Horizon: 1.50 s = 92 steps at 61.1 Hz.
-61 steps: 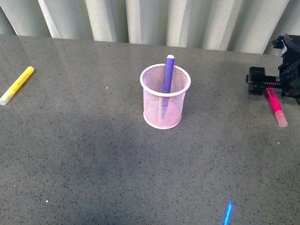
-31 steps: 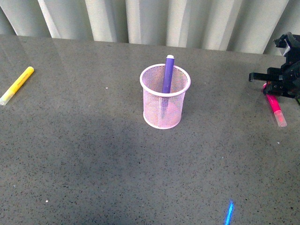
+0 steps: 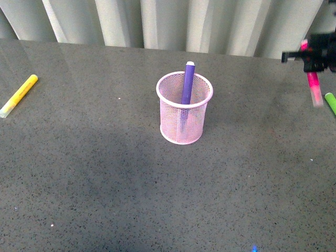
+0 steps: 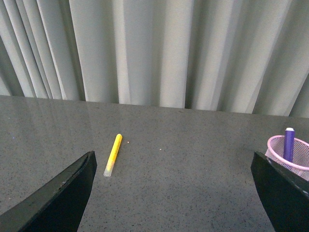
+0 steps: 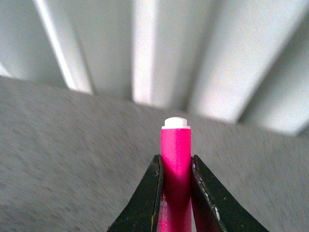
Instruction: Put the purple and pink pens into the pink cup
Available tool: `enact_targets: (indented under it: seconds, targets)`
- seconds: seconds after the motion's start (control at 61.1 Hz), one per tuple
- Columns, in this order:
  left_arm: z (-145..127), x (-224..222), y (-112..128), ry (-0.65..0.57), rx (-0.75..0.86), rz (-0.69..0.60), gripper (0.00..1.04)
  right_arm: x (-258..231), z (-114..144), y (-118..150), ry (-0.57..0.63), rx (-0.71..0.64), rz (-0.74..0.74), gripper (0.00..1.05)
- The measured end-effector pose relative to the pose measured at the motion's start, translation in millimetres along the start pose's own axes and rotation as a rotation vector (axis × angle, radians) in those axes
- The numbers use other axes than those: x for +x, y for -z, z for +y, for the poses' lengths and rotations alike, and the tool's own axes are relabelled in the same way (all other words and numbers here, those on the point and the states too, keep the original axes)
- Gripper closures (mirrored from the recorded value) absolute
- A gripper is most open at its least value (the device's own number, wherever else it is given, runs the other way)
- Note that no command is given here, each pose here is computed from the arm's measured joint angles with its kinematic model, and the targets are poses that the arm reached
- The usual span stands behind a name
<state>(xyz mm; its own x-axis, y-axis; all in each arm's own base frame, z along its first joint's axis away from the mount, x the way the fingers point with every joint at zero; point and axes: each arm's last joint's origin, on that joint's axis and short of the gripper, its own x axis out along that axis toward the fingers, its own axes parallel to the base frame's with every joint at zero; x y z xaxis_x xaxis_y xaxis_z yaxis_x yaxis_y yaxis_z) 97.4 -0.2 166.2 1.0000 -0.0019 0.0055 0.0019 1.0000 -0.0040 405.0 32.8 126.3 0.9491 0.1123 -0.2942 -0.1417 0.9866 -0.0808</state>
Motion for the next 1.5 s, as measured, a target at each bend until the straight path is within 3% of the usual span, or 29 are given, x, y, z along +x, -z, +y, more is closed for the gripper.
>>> enact_targets:
  seconds: [0.229,0.393,0.523,0.752,1.505]
  targets:
    - [0,0,0,0.0,0.0,0.0,0.07,-23,81,-38,-0.241,-0.153,-0.309,0.93]
    - [0,0,0,0.0,0.0,0.0,0.07,-37,135,-41,-0.334,-0.139,-0.442,0.93]
    - [0,0,0,0.0,0.0,0.0,0.07,-38,158,-29,-0.385,-0.112,-0.452,0.93]
    - [0,0,0,0.0,0.0,0.0,0.07,-31,176,-13,-0.419,-0.087,-0.415,0.93]
    - [0,0,0,0.0,0.0,0.0,0.07,-19,184,18,-0.433,-0.047,-0.352,0.93]
